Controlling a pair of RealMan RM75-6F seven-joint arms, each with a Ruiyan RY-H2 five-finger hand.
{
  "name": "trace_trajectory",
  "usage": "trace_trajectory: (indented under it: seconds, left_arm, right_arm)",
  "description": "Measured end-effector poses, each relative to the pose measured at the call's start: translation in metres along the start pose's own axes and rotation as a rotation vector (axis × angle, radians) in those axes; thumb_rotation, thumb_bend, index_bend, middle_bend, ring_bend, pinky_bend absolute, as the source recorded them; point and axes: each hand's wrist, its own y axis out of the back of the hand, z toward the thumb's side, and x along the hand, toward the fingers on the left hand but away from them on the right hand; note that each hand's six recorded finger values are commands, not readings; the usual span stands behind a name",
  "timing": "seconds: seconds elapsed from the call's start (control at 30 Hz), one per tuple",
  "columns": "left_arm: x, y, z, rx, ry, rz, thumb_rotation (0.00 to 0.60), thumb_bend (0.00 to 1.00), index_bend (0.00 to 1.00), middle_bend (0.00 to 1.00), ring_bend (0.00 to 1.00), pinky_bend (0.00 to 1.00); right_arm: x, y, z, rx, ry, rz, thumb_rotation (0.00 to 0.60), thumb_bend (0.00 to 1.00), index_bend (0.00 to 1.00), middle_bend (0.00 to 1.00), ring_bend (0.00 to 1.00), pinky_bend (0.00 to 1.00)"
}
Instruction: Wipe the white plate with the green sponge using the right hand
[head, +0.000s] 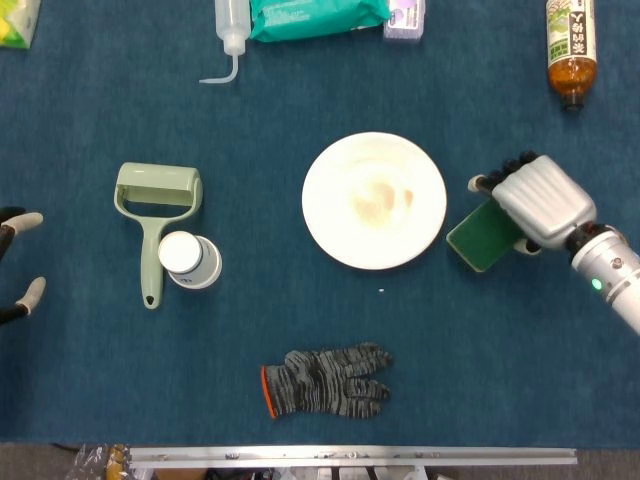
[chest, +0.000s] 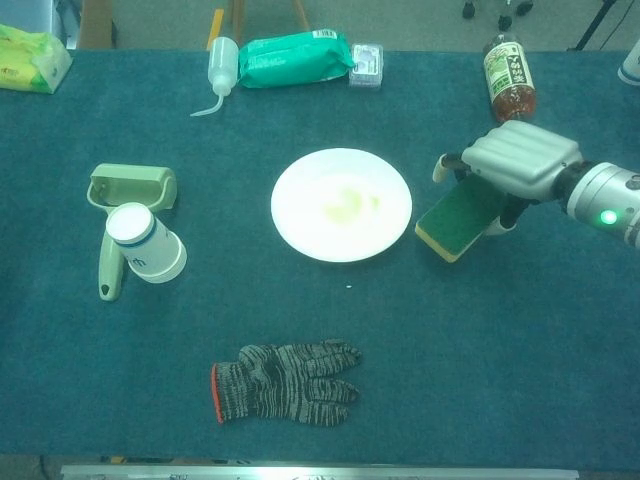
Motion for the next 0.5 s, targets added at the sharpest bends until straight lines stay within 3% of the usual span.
trace_trajectory:
  seconds: [0.17, 0.33, 0.5]
  left_arm:
    - [-0.001, 0.000, -0.003, -0.004, 0.006, 0.000, 0.600, 0.27, 0.24, 0.20, 0.18, 0.34]
    - [0.000, 0.001, -0.002, -0.007, 0.002, 0.004, 0.600, 0.27, 0.24, 0.20, 0.18, 0.34]
    - [0.003, 0.006, 0.002, -0.001, -0.012, 0.024, 0.600, 0.27, 0.26, 0.22, 0.18, 0.34]
  right_arm:
    - [0.001, -0.008, 0.003, -0.033, 0.008, 0.089, 0.600, 0.00, 0.02, 0.01, 0.11, 0.33]
    - [0.009, -0.001, 0.007, -0.070, 0.017, 0.107, 0.600, 0.00, 0.00, 0.00, 0.07, 0.33]
    - [0.023, 0.016, -0.001, -0.103, -0.013, 0.044, 0.600, 0.00, 0.00, 0.00, 0.06, 0.34]
